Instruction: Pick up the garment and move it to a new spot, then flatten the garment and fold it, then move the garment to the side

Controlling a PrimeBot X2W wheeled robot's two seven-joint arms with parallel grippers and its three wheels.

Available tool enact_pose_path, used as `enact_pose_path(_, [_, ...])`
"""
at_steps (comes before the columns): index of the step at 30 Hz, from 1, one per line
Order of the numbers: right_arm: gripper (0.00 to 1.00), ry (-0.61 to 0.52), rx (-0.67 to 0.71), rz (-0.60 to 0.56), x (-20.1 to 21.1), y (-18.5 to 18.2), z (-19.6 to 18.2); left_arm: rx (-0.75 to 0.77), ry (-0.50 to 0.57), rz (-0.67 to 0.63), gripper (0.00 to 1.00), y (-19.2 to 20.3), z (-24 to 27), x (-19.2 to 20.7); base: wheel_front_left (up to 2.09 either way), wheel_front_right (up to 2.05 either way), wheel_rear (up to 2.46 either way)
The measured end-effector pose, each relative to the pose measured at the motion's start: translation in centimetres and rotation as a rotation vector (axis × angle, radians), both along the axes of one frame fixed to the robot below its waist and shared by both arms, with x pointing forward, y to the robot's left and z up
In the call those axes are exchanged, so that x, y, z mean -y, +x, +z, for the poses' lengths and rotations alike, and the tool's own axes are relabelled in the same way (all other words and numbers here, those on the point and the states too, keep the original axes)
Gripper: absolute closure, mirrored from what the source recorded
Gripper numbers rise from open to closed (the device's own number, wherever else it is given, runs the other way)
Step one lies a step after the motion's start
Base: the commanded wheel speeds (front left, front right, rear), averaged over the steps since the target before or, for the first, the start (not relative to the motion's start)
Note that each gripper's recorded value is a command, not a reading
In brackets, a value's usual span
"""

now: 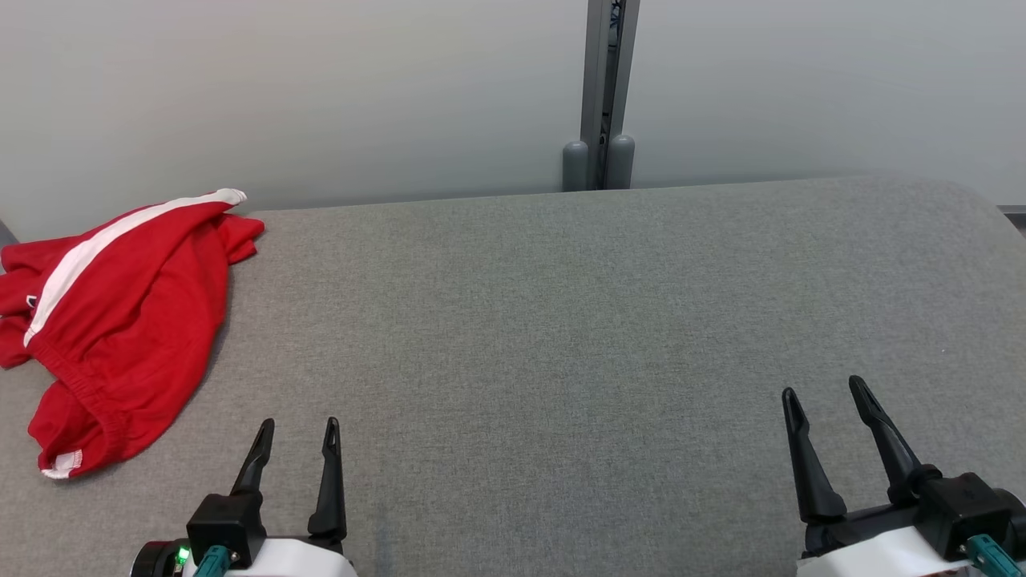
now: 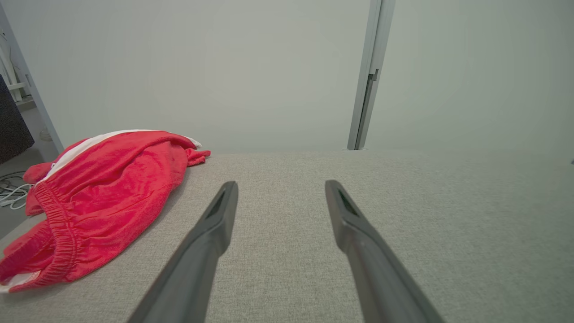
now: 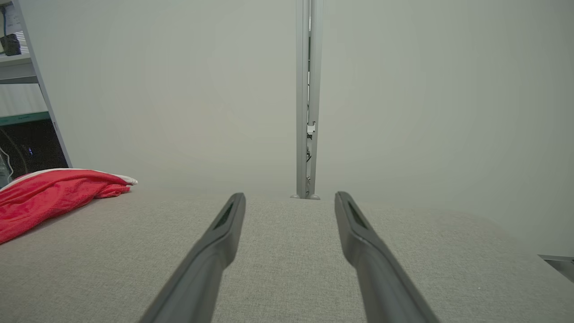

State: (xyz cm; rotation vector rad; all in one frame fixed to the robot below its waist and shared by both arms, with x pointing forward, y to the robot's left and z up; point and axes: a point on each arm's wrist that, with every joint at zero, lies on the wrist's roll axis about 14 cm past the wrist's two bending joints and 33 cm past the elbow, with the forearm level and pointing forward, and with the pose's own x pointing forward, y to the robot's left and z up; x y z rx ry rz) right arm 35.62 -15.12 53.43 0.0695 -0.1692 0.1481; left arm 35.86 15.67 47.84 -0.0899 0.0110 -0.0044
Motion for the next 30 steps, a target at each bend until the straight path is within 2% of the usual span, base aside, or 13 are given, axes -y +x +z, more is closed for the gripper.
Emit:
enact_pose_path(23, [0.0,0.006,-0.013,0.007,-0.2,-0.1,-0.4,-0.004,-0.006,0.009,0.0,-0.4,-0.1,-0.2,0.0,0.0,0.0])
enact_pose_path(30, [0.0,0.007,-0.018,0.056,-1.8,0.6,-0.6,-0.008,-0.007,0.053,0.0,-1.2,-0.3,-1.6,0.0,0.0,0.0])
